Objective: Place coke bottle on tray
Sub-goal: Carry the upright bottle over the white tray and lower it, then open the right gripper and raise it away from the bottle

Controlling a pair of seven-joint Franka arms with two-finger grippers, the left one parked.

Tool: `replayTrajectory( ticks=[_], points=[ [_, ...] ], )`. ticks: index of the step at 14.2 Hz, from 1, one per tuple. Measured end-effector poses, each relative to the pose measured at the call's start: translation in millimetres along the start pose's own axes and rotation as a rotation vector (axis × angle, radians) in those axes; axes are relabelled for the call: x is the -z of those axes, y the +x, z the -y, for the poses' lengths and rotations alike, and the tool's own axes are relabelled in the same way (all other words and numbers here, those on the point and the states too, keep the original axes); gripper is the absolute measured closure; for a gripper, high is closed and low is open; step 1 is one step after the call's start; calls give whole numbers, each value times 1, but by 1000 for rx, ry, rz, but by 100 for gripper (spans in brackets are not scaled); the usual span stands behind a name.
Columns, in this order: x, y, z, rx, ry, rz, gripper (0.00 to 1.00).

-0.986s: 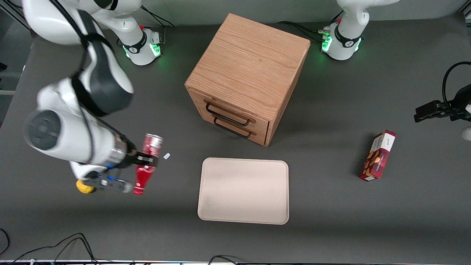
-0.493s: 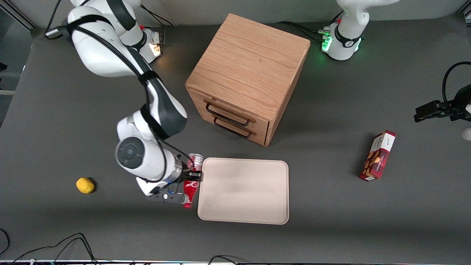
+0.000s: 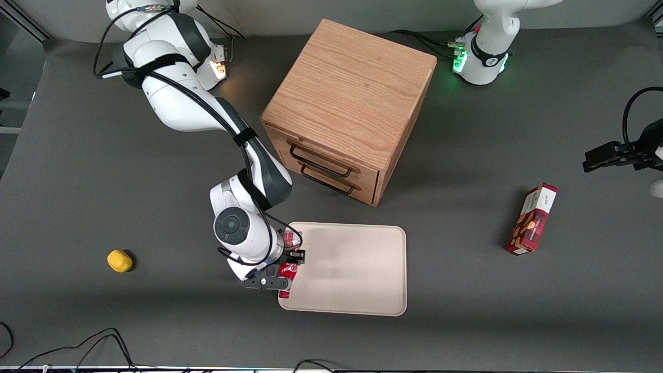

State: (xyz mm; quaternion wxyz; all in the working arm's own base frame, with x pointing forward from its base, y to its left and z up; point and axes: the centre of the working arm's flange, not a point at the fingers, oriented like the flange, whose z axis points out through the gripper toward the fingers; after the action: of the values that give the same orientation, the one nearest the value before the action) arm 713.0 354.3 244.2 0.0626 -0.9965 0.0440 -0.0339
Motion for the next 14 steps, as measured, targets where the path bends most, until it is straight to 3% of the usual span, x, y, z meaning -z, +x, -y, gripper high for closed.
replayTrajectory(
  ticks=[7,11,14],
  points=[
    [-54,-3,-10,12,-12,-16,44],
    [-55,-4,-8,21,-15,-21,41],
    [-56,-9,0,40,-22,-24,15]
  ],
)
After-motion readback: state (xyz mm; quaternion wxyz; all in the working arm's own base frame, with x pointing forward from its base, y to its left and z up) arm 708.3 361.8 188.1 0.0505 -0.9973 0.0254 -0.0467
